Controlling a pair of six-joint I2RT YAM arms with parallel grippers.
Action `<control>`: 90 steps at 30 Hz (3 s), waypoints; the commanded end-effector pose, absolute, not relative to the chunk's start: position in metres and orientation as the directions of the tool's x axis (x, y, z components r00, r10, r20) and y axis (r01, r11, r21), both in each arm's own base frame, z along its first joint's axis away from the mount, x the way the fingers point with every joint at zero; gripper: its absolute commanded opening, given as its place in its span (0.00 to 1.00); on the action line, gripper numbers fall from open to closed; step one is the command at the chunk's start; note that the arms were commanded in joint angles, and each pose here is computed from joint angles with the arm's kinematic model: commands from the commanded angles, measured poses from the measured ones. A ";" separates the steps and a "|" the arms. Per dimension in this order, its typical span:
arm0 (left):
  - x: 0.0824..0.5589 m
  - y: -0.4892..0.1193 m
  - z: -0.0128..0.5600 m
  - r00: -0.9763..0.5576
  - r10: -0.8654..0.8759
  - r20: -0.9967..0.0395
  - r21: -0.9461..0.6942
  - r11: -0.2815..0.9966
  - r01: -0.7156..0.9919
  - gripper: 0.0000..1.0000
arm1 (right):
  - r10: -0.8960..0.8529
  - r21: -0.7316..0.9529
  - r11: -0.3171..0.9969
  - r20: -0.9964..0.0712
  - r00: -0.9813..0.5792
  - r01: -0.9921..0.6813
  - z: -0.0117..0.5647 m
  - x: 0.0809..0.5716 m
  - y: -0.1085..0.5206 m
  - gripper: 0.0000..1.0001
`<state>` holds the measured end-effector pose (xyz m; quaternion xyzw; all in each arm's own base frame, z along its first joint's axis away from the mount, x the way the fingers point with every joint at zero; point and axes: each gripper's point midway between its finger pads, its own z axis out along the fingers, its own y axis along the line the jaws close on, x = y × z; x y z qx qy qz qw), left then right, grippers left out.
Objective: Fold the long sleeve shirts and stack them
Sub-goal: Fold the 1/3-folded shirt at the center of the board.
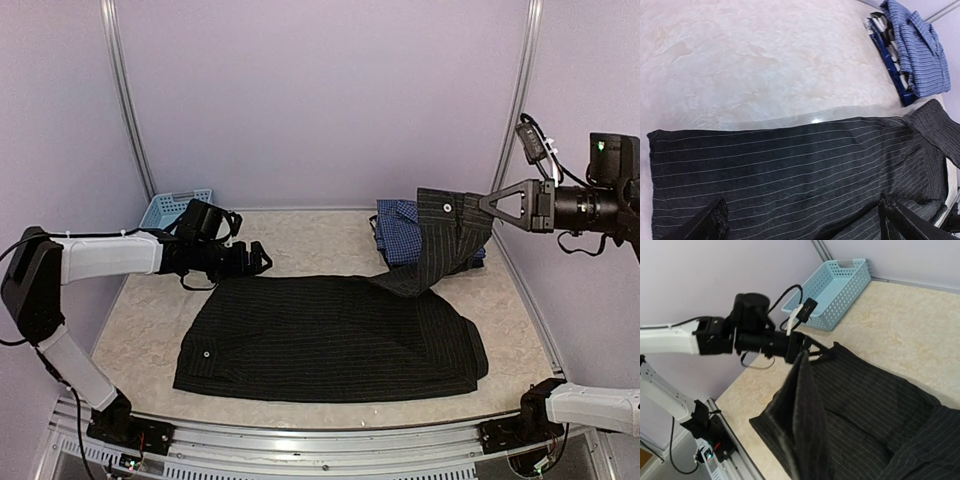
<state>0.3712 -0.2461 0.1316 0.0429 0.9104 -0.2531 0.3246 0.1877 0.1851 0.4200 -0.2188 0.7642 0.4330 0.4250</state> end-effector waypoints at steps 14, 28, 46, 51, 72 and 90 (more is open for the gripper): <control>0.420 -0.186 0.097 -0.770 -0.061 -0.635 -0.253 0.958 0.133 0.98 | 0.008 0.456 0.599 -0.825 -0.565 -0.658 0.433 0.162 0.166 0.00; 0.434 -0.183 0.089 -0.739 0.015 -0.673 -0.280 0.920 0.274 0.99 | 0.015 0.484 0.659 -0.774 -0.633 -0.575 0.424 0.145 0.150 0.00; 0.425 -0.177 0.084 -0.863 -0.223 -0.454 -0.563 0.822 0.084 0.93 | -0.016 0.450 0.720 -0.751 -0.660 -0.529 0.400 0.155 0.143 0.00; 0.438 -0.165 0.093 -0.834 -0.181 -0.521 -0.491 0.863 0.119 0.90 | -0.022 0.440 0.721 -0.757 -0.652 -0.535 0.398 0.155 0.143 0.00; 0.459 -0.166 0.059 -0.755 0.018 -0.655 -0.424 0.819 0.387 0.84 | -0.035 0.411 0.736 -0.771 -0.636 -0.538 0.409 0.160 0.140 0.00; 0.431 -0.182 0.068 -0.785 -0.019 -0.619 -0.561 0.709 0.426 0.23 | -0.036 0.406 0.741 -0.771 -0.636 -0.534 0.408 0.164 0.141 0.00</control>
